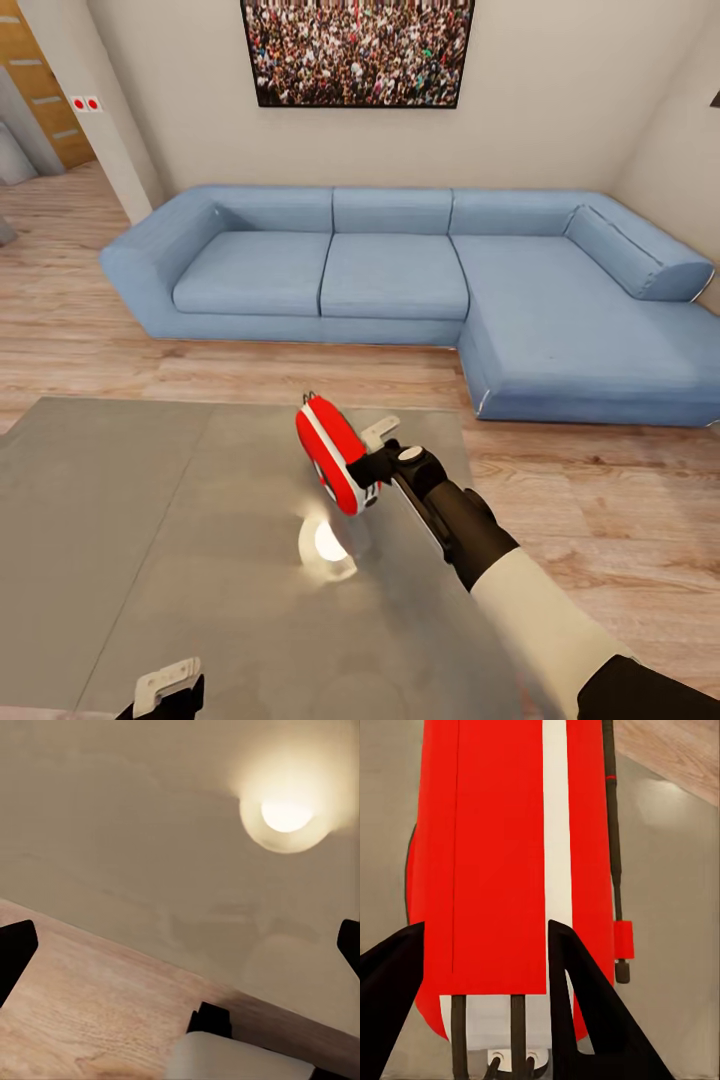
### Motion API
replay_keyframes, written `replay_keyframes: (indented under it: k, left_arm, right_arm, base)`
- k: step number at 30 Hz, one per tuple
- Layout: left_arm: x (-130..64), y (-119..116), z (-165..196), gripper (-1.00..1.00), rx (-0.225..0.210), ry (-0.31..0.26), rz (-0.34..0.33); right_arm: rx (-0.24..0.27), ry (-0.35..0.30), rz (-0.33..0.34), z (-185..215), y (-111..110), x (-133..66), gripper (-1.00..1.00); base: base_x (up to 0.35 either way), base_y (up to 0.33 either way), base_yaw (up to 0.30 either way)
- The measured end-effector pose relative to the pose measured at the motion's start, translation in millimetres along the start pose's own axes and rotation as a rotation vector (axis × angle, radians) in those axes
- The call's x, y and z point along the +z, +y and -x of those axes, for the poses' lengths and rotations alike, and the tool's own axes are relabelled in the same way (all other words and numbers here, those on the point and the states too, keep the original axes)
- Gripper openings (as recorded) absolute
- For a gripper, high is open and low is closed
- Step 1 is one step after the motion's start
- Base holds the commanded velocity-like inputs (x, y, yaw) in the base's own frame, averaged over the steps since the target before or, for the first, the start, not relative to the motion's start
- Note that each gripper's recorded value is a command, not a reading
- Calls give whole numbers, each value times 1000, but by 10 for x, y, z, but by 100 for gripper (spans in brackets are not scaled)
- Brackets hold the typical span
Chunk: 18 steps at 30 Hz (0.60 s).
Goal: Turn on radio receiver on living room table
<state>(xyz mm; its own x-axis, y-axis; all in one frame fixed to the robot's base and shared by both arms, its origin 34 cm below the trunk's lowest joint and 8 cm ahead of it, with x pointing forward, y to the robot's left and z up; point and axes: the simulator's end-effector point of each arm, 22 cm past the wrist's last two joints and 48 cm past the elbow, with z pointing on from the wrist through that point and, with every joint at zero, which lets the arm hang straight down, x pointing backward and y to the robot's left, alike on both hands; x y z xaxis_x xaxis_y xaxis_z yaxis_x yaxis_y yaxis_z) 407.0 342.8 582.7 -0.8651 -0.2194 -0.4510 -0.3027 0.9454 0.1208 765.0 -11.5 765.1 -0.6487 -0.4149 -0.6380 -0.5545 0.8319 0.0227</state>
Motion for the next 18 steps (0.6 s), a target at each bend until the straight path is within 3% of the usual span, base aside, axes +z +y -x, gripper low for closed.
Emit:
replay_keyframes:
  k: [18]
  left_arm:
    - [-233,23,133,100,0,-12,-1]
  right_arm:
    - [3,20,7,108,43,-227,-100]
  base:
    - [0,0,0]
